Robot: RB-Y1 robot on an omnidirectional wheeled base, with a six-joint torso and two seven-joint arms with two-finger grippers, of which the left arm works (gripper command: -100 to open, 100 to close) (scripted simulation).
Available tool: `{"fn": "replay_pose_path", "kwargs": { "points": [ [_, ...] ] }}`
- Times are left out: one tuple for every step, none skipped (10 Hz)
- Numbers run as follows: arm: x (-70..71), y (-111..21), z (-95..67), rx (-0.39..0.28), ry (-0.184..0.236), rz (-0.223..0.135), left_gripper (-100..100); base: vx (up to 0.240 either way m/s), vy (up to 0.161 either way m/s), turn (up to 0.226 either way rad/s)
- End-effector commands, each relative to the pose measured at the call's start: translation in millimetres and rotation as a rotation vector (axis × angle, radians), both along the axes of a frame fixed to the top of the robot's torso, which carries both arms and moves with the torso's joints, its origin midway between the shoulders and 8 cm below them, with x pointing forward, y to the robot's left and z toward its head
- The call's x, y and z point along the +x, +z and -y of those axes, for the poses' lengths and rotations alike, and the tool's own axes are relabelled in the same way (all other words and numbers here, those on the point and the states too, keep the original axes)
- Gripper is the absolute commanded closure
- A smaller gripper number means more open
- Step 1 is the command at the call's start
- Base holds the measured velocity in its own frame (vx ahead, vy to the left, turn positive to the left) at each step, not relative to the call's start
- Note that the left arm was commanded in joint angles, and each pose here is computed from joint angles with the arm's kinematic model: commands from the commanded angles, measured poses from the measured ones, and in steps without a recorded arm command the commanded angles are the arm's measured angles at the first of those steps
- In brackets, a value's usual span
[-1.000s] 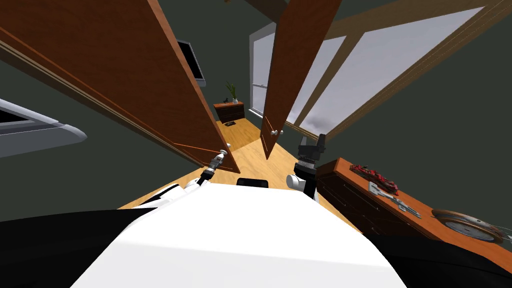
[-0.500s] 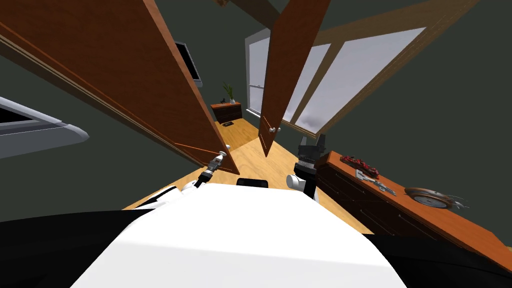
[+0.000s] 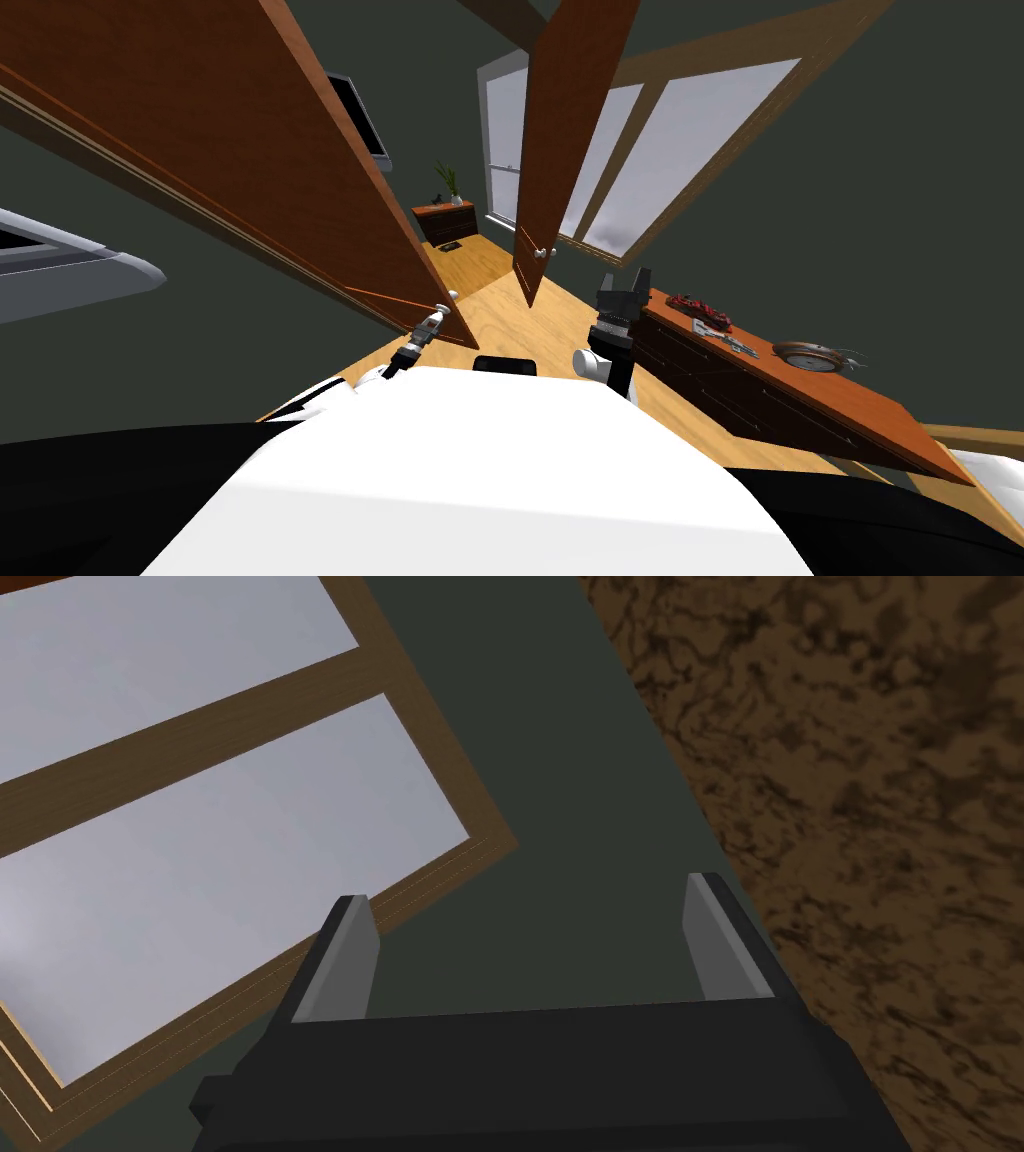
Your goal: Pull the door open
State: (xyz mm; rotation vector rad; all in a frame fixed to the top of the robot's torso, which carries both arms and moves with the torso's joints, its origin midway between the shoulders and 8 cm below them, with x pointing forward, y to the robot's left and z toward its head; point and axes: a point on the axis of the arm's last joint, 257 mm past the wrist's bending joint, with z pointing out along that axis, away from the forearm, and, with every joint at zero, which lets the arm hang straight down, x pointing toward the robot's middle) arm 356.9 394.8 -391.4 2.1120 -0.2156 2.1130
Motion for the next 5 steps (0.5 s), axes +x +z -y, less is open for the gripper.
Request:
{"fn": "replay_pose_path", "kwargs": {
  "points": [
    [0.0,0.0,0.0,0.000,0.000,0.000,100,-0.071,0.038,-0.036],
    [-2.1,-1.3,0.9,0.000,-0.003,-0.003,100,-0.107,0.045,-0.127],
    [-2.9,-1.2,0.6,0.001,-0.004,-0.003,100,-0.205,0.102,-0.207],
    [-3.8,-1.1,0.2,0.001,-0.005,-0.003,100,-0.228,0.086,-0.157],
    [-4.8,-1.0,-0.1,0.001,-0.005,-0.002,100,-0.191,0.069,-0.137]
  ]
}}
